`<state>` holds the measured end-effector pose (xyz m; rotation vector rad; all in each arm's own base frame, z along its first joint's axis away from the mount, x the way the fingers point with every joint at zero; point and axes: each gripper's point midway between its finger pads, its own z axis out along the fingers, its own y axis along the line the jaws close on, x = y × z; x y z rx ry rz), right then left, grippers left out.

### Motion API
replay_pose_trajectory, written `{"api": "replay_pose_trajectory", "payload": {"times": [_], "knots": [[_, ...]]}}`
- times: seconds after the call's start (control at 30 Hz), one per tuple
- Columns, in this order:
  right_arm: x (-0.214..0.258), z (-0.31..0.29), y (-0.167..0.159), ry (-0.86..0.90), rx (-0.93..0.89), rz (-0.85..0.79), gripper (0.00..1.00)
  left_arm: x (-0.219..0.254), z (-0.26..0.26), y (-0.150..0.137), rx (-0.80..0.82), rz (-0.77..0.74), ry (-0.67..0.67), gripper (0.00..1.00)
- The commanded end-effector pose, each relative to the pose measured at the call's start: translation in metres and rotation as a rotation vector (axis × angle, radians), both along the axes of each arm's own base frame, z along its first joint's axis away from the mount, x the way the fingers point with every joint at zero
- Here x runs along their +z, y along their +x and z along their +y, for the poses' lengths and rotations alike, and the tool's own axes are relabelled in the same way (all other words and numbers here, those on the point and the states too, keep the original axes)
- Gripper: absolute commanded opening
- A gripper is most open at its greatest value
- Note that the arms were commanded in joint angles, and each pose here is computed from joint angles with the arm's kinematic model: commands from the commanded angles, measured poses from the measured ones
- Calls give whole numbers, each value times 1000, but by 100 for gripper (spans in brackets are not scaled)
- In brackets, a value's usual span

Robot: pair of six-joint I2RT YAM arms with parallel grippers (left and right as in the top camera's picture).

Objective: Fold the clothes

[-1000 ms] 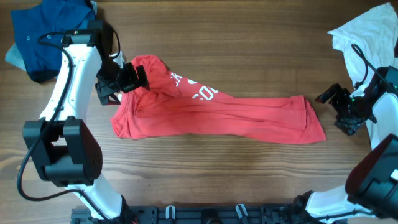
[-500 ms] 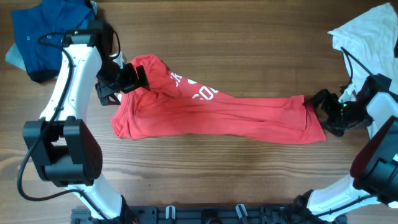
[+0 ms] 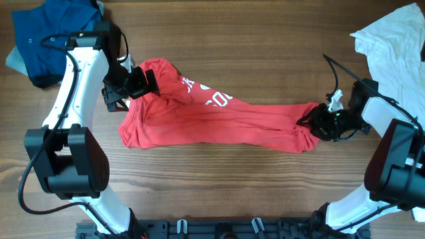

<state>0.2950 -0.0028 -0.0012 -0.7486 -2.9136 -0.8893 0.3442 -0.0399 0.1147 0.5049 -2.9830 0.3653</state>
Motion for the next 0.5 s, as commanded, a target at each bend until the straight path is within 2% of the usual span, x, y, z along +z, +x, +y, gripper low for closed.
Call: {"api": "replay_pose_trajectory", "payload": {"times": [0.0,0.03,0.07,0.2,0.47], "knots": [[-47,-17,-46,-162,-57,258,18,-2,3,-1,-6,0,9,100],[-47,-20,-46,-183,-77,272,6,-2,3,-1,-6,1,9,100],[-46,-23,-45,-196,-86,279,4,-2,3,-1,-6,1,9,100],[-26,-45,-34,-279,-176,324,4,-2,3,-1,-6,3,9,100],[55,-83,-4,-485,-251,209,4,-2,3,-1,-5,0,8,100]]}}
